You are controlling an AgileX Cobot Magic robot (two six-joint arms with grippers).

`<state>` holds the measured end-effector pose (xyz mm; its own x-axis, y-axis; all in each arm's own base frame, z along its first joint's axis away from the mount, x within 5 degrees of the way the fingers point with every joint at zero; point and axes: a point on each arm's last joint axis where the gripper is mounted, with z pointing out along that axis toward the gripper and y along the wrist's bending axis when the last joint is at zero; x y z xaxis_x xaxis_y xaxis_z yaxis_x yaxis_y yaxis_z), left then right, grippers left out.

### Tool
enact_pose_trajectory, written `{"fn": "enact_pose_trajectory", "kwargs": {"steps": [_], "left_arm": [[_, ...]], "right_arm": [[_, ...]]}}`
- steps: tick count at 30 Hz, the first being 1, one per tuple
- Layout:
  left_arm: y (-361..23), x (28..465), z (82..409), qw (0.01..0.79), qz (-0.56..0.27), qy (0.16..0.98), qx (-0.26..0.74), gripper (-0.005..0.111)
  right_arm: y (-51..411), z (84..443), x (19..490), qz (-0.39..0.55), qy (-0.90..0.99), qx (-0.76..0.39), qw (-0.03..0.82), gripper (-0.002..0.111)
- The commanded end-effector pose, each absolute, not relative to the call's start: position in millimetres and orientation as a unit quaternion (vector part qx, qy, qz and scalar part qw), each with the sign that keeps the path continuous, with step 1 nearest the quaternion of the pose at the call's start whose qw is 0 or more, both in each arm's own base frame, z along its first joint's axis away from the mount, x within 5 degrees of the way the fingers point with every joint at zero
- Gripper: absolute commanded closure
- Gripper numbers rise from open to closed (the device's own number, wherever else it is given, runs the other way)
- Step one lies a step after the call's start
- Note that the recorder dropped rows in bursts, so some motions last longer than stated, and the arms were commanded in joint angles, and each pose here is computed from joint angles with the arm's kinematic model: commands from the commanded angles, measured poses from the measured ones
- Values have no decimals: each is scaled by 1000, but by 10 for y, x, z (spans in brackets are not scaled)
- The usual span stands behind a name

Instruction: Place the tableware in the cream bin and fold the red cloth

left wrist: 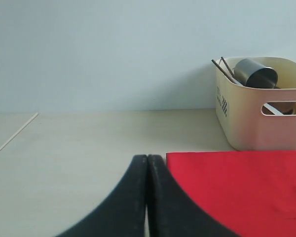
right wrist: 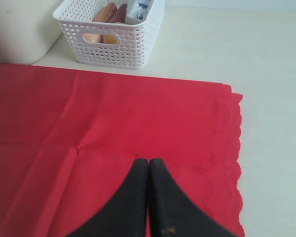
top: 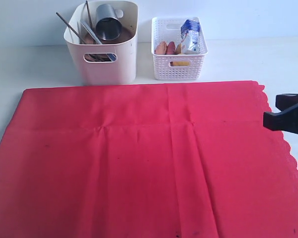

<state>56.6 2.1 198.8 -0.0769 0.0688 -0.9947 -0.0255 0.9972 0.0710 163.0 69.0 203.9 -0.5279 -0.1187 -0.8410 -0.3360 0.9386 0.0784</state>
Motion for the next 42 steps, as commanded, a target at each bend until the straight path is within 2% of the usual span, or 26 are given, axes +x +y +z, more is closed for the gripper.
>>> {"fn": "enact_pose_trajectory", "kwargs": {"steps": [1,25,28,33,35,37,39,42], "left_arm": [[23,562,1992,682,37,730,15,107],[22,563,2003,686,36,726,15,107],[12,561,2132,737,2,675,-13,107],[0,510,2363,803,-163,561,-119,107],[-17,471,2456,833,-164,519,-96,107],[-23,450,2526,845,-141,510,-75,107],[-3,459,2666,845,-104,521,-69,107],[39,623,2774,805,-89,578,-98,107]], "right_arm": [[664,2003,1603,114,863,-128,475,108],[671,2046,1627,122,851,-118,498,108],[671,2053,1630,126,849,-111,500,108],[673,2085,1647,128,839,-108,517,108],[674,2092,1650,129,837,-108,521,108],[674,2092,1650,129,837,-108,521,108],[674,2092,1650,129,837,-108,521,108],[674,2101,1654,129,834,-107,525,108]]}}
